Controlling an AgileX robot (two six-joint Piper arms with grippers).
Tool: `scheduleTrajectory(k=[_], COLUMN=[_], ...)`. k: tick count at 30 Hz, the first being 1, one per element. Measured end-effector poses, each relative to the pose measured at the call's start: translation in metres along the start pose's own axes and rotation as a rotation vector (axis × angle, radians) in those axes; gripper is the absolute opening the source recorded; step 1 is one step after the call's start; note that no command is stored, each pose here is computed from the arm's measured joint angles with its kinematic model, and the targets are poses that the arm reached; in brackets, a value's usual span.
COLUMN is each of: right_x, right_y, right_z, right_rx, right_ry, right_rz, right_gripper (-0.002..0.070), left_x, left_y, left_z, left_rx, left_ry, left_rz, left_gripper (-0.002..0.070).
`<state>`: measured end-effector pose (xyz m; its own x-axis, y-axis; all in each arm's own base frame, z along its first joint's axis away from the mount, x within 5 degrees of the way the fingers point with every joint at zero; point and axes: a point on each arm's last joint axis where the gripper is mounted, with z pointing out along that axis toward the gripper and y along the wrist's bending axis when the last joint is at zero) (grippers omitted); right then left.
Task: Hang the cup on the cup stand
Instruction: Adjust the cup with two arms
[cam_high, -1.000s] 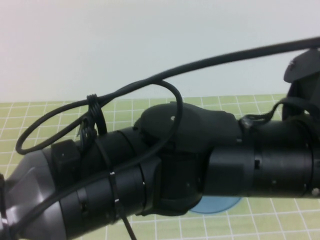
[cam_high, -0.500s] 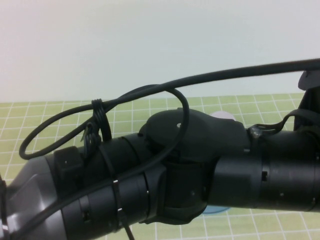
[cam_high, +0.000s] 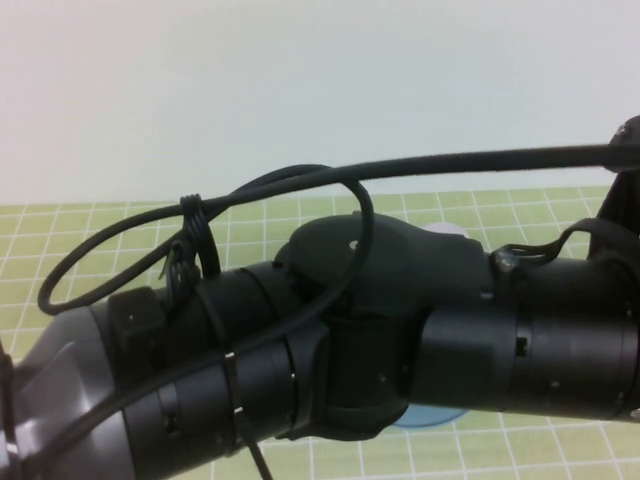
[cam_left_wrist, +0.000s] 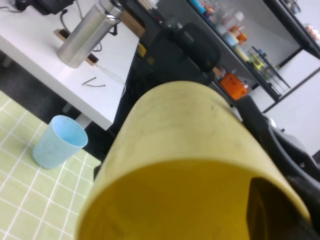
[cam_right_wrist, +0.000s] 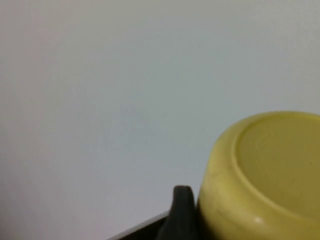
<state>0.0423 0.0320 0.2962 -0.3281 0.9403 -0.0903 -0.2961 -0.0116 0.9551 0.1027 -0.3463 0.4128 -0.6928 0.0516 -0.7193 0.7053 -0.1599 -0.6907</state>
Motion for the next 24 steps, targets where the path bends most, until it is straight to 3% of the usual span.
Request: scheduleTrajectory(k=[2,7,9,12,15,17,20,24], right_x=[0.0,-0.001,-0.003,-0.004,-0.005,-0.005,-0.005,-0.003], right_y=[0.0,0.0,0.0,-0.001,-0.001,-0.001,0.001,0.009], right_z=[0.0,0.0,0.0,0.0,0.0,0.0,0.0,-0.001], right_rx=[-0.001,0.0,0.003,0.006,0.007,0.008,-0.001,-0.038], right_ry=[0.0,-0.01,-0.031,-0.049,-0.055,-0.059,-0.056,-0.035], right_rz=[0.003,0.006,0.006,-0.002,-0.012,-0.025,-0.054,-0.078], right_gripper=[0.0601,0.0599,0.0598,0.0598,0.0598,0.0598,0.0598,0.0597], left_x=[0.001,0.002,0.002,0.003,0.003,0.003,0.001,-0.005], left_y=[-0.001,-0.002,-0.003,-0.005,-0.005,-0.009,-0.019,-0.034], left_z=[0.0,0.0,0.0,0.0,-0.001,-0.003,-0.009,-0.021], left_rx=[0.016,0.025,0.037,0.051,0.052,0.069,0.081,0.059], left_ry=[0.008,0.017,0.023,0.032,0.042,0.047,0.049,0.032], left_rz=[0.018,0.036,0.036,0.05,0.07,0.097,0.136,0.247], left_gripper=[0.0135,0.0476,0.0537,0.0543,0.051,0.0442,0.0294,0.002])
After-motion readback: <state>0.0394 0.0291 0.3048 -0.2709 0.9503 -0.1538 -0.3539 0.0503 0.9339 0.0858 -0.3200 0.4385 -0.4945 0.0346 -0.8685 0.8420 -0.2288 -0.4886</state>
